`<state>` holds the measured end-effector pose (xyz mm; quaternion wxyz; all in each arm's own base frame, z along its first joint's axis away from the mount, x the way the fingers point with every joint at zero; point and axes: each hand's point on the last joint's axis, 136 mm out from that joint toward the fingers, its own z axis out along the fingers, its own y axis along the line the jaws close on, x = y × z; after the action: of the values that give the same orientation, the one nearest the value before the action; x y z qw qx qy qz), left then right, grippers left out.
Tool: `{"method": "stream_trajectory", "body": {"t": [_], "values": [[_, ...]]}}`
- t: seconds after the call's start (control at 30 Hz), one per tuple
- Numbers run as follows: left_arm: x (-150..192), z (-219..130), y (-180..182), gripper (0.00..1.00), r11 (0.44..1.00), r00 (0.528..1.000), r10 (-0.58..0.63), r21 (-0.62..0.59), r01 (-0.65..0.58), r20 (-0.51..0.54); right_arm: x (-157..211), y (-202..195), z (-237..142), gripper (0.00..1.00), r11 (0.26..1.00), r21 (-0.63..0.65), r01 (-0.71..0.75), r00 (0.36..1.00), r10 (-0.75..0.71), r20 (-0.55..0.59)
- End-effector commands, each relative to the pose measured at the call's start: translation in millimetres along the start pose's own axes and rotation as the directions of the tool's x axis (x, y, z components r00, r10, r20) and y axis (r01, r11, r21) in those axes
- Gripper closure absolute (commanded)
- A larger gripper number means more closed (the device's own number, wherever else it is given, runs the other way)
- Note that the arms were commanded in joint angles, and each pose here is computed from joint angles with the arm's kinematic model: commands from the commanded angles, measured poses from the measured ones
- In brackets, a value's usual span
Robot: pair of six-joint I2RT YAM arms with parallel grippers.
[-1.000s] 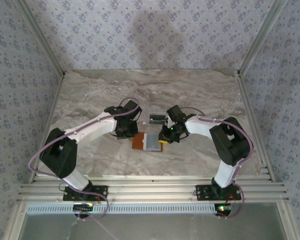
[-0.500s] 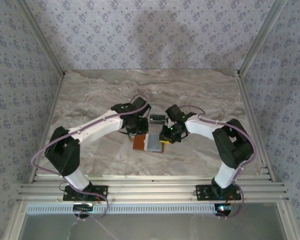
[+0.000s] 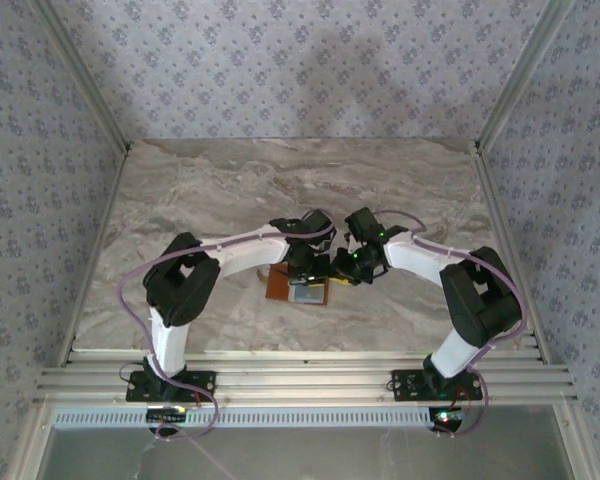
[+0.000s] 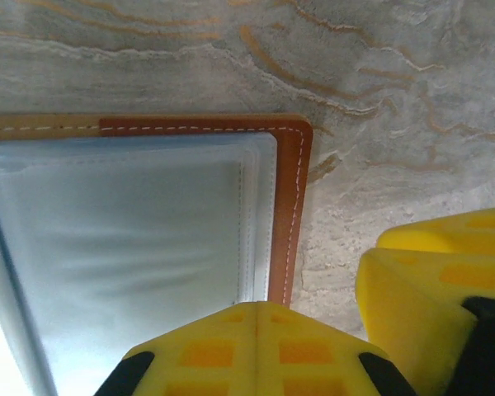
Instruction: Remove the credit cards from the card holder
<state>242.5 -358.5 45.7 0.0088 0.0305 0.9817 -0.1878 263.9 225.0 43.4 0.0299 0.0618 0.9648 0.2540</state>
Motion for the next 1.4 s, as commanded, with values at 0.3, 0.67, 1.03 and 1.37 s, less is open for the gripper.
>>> {"method": "stream_trajectory", "body": {"t": [0.3, 0.67, 1.03, 1.37], "values": [[0, 8, 10, 0.95, 0.999, 1.000, -0.021, -0.029, 0.021, -0.005, 6, 13, 17, 0.81, 0.994, -0.101, -0.032, 0.998, 0.026, -0.058], [2, 12, 19, 0.96, 0.998, 0.999, -0.032, -0.047, 0.031, -0.012, 11, 0, 45, 0.88, 0.993, -0.089, -0.078, 0.992, 0.069, -0.104], [2, 9, 28, 0.97, 0.997, 0.999, -0.052, -0.061, 0.052, 0.008, 14, -9, 50, 0.89, 0.990, -0.090, -0.112, 0.989, 0.102, -0.107], [1, 10, 31, 0.97, 0.996, 0.998, -0.065, -0.057, 0.066, 0.008, 14, 2, 48, 0.89, 0.986, -0.126, -0.108, 0.989, 0.095, -0.111]]}}
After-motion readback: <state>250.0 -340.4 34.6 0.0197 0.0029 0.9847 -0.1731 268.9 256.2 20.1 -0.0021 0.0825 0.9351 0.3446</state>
